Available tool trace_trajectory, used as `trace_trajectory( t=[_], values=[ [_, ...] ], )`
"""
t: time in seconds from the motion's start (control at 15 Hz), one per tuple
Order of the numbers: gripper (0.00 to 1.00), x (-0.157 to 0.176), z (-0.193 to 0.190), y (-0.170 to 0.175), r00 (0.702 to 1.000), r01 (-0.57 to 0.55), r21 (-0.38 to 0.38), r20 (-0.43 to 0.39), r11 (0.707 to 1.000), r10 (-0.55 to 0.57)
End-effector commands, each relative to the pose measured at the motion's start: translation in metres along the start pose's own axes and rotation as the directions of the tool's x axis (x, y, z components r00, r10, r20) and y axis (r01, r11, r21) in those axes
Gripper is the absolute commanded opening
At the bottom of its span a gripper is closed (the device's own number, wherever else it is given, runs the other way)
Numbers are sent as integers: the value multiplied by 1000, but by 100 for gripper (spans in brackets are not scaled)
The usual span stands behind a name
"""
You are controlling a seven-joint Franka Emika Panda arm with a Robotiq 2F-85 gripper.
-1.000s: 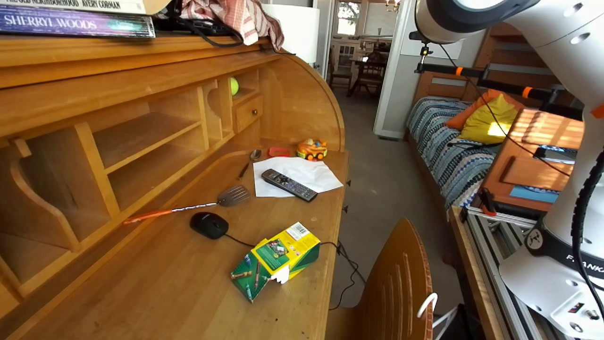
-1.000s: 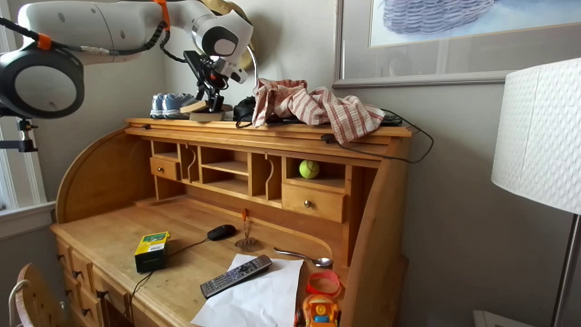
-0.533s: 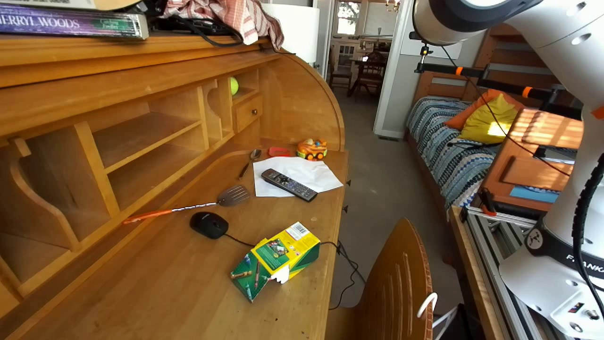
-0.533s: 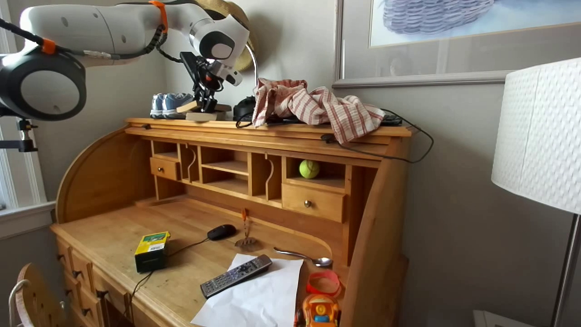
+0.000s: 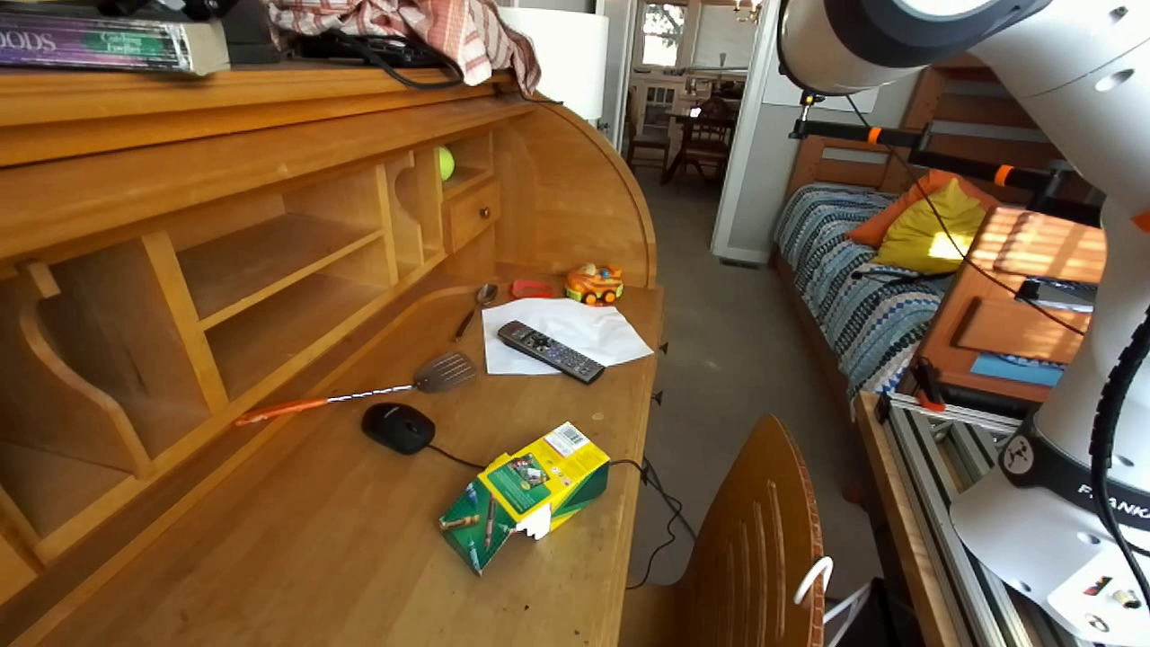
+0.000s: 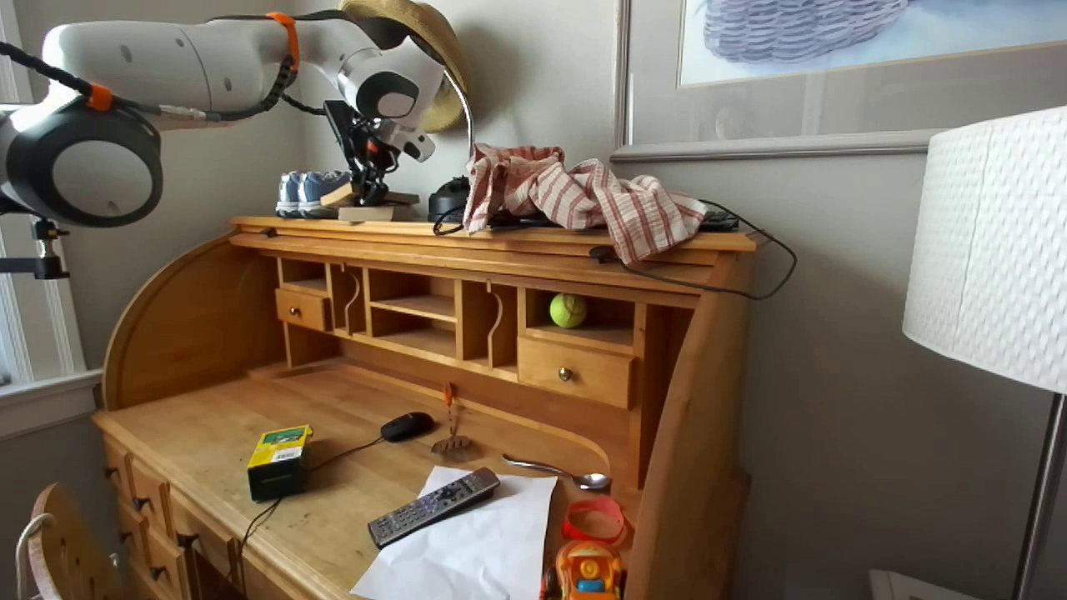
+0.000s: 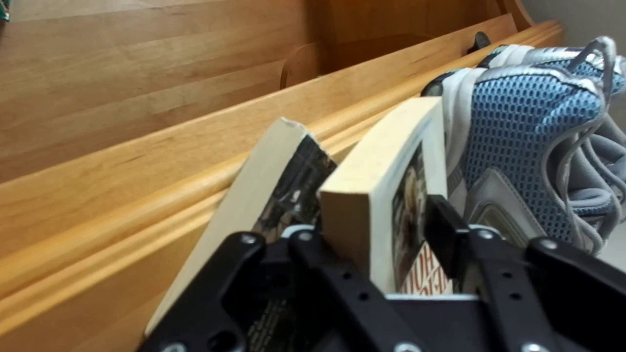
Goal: Put the white book on the top shelf
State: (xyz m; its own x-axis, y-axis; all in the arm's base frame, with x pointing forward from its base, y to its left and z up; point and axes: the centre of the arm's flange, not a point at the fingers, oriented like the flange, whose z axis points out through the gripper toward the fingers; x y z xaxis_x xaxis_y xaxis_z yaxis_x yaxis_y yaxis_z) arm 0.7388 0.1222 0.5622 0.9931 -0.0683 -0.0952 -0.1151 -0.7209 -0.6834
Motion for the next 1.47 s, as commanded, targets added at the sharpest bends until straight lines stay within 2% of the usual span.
trace_trajectory(
  t=[0.0, 0.07, 0.13, 0.2, 0.27, 0.53, 0.67, 0.93, 1.07, 1.13, 1.2, 1.4],
  values=[
    [80, 46, -27, -17, 1000, -18, 4, -8, 1000, 18],
    [74, 45, -33, -16, 1000, -16, 13, -9, 1000, 16],
    [44, 44, -38, -15, 1000, -13, 10, -10, 1000, 14],
    [49, 44, -46, -14, 1000, -3, 10, -1, 1000, 3],
    [48, 44, -54, -13, 1000, 17, 4, -2, 1000, -17],
    [16, 36, -78, -19, 997, 70, 0, -29, 998, -70],
    [1, 32, -88, -25, 995, 86, -37, -48, 996, -88],
    [0, 23, -96, -30, 993, 100, -70, -59, 993, -104],
    [0, 14, -99, -31, 992, 111, -58, -51, 992, -113],
    [10, 6, -99, -30, 992, 123, -46, -29, 991, -125],
    [27, -4, -99, -29, 989, 145, -38, -10, 989, -146],
    [47, -50, -109, -29, 966, 258, -42, 41, 965, -256]
  ],
)
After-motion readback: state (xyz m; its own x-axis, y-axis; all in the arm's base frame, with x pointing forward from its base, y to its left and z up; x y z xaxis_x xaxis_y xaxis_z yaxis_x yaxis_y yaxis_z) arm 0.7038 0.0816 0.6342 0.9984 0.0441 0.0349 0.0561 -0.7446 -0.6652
